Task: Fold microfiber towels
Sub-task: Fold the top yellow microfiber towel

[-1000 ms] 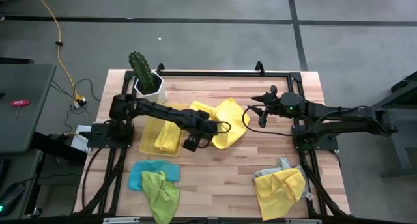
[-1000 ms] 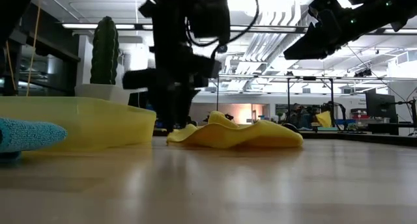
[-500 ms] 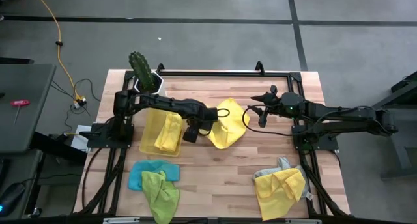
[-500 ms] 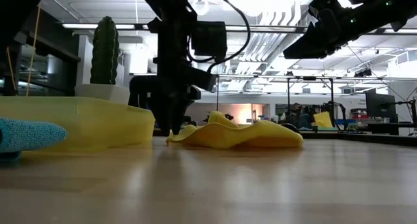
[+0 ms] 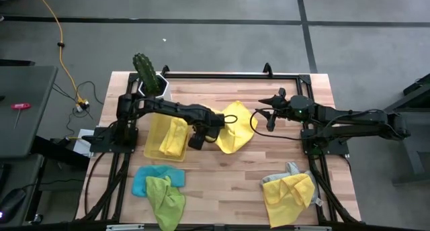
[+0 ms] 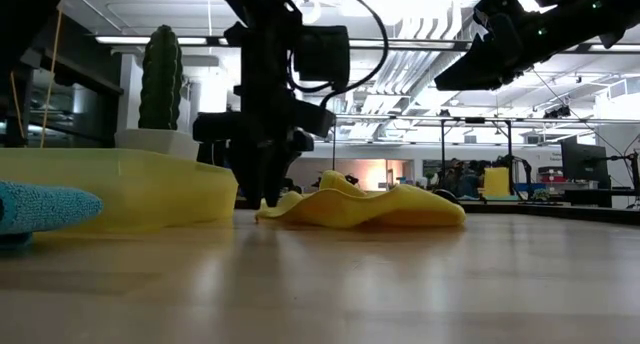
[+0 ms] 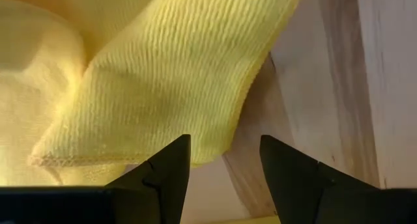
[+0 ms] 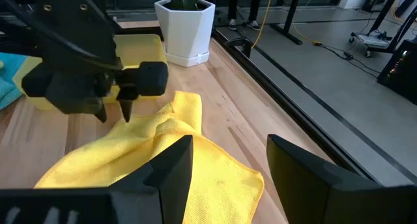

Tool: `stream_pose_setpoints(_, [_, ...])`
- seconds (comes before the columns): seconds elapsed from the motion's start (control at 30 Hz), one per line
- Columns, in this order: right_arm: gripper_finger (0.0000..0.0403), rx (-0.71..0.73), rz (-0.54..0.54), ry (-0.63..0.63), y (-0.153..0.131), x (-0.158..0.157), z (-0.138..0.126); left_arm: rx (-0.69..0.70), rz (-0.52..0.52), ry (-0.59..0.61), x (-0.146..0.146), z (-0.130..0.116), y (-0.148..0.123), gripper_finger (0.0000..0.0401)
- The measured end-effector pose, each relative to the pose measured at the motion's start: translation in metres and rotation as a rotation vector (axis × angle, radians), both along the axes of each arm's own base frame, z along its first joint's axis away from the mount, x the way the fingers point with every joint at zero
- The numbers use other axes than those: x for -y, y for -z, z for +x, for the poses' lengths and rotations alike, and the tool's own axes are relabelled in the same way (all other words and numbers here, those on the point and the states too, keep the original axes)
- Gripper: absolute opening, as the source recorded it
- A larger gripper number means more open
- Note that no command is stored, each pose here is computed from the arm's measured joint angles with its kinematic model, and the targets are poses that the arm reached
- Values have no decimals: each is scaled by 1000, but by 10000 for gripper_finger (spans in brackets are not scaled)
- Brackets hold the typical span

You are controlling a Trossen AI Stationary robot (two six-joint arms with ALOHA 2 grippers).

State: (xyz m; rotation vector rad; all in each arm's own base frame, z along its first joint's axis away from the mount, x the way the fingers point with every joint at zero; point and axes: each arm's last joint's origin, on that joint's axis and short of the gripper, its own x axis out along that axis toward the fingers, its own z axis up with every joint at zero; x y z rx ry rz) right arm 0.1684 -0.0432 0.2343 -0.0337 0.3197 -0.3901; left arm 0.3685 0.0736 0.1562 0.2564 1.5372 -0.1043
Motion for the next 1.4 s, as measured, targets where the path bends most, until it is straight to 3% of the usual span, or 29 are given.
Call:
stream_pose_setpoints(0.47, [188,0,0,0,0,0,0,-93,50,10,-1,3,27,160])
stream_pose_setpoints(0.6, [188,1,0,0,0,0,0,-99,56,10,-1,3,27,110])
stream_pose_setpoints(0.73, [188,0,0,0,0,0,0,-111,93,26,4,4,26,22])
stream_pose_setpoints(0.87, [188,0,0,0,0,0,0,-128,129,18,8,13,15,11])
stream_pose_setpoints(0.97, [188,2,4,1,0,0,0,-121,128,10,13,19,-7,3])
stream_pose_setpoints(1.13, [188,-8,45,31,4,2,3,-65,61,-32,28,23,-35,2])
stream_pose_setpoints(1.27, [188,-57,126,69,17,10,10,-28,56,-75,36,23,-46,2])
stream_pose_setpoints(1.4, [188,-162,224,3,38,19,21,-12,50,-128,45,24,-46,1])
